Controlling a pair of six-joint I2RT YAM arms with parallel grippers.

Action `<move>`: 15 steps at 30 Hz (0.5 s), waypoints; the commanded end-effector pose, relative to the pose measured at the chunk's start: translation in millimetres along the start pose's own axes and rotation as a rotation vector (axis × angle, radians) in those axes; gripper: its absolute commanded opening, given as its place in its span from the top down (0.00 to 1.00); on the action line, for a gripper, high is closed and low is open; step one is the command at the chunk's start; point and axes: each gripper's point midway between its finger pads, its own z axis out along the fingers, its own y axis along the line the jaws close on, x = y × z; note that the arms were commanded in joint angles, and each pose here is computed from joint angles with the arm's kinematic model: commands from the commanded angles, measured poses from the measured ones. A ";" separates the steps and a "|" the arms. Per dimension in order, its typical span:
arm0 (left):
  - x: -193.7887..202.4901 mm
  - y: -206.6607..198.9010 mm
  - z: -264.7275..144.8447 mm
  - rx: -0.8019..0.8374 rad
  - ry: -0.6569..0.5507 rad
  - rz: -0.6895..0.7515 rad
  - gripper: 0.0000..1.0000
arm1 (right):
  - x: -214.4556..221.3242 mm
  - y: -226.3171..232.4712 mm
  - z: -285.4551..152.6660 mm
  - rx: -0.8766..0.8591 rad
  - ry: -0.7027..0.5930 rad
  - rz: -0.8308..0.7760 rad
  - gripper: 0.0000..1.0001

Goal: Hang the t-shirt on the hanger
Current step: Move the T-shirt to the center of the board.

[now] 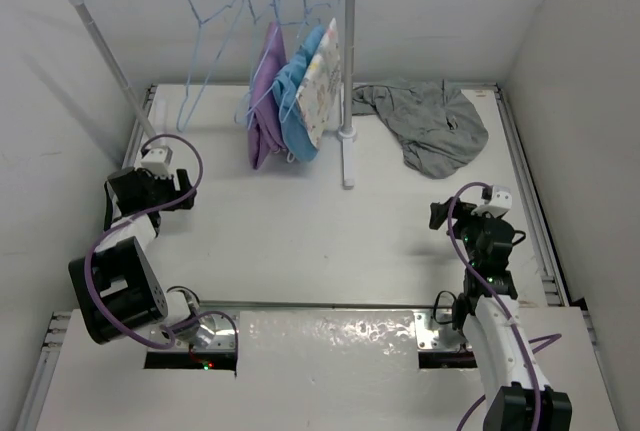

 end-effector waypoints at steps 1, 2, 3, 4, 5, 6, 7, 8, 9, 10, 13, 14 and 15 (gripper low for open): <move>-13.4 -2.5 -0.7 0.028 -0.040 0.040 0.30 | 40.6 -11.1 -4.4 0.025 0.058 0.024 0.01; -13.9 -4.6 -0.9 0.040 -0.043 0.043 0.30 | 41.5 -9.7 -4.2 0.020 0.065 0.033 0.01; -13.7 -7.2 -0.7 0.055 -0.044 0.045 0.30 | 40.7 -6.5 -3.7 0.005 0.069 0.039 0.01; -15.3 -13.7 -1.0 0.094 -0.053 0.054 0.30 | 35.3 -3.8 -2.4 0.000 0.066 0.053 0.01; -13.2 -18.1 -1.3 0.119 -0.048 0.056 0.30 | 35.0 -1.4 -1.2 -0.004 0.077 0.082 0.01; -14.6 -24.4 -2.1 0.158 -0.057 0.073 0.30 | 27.1 8.0 0.6 -0.047 0.074 0.090 0.01; -13.5 -27.2 -2.2 0.174 -0.055 0.080 0.30 | 11.4 17.8 3.8 -0.089 0.052 0.091 0.01; -12.9 -28.2 -2.8 0.182 -0.052 0.083 0.30 | 5.7 25.1 7.7 -0.127 0.053 0.091 0.01; -12.7 -28.2 -3.0 0.184 -0.052 0.084 0.30 | -17.9 37.8 12.6 -0.182 0.021 0.080 0.01; -12.6 -28.1 -2.8 0.182 -0.051 0.085 0.30 | -27.4 39.1 17.7 -0.178 0.026 0.087 0.02; -13.7 -25.5 -2.3 0.168 -0.054 0.091 0.31 | -55.8 25.1 51.2 -0.054 0.120 0.086 0.55; -14.5 -24.0 -2.3 0.160 -0.055 0.092 0.31 | -39.6 15.3 67.1 -0.006 0.220 0.098 0.82; -14.5 -22.6 -2.1 0.152 -0.054 0.094 0.31 | -72.9 20.6 84.7 -0.011 0.194 0.088 0.84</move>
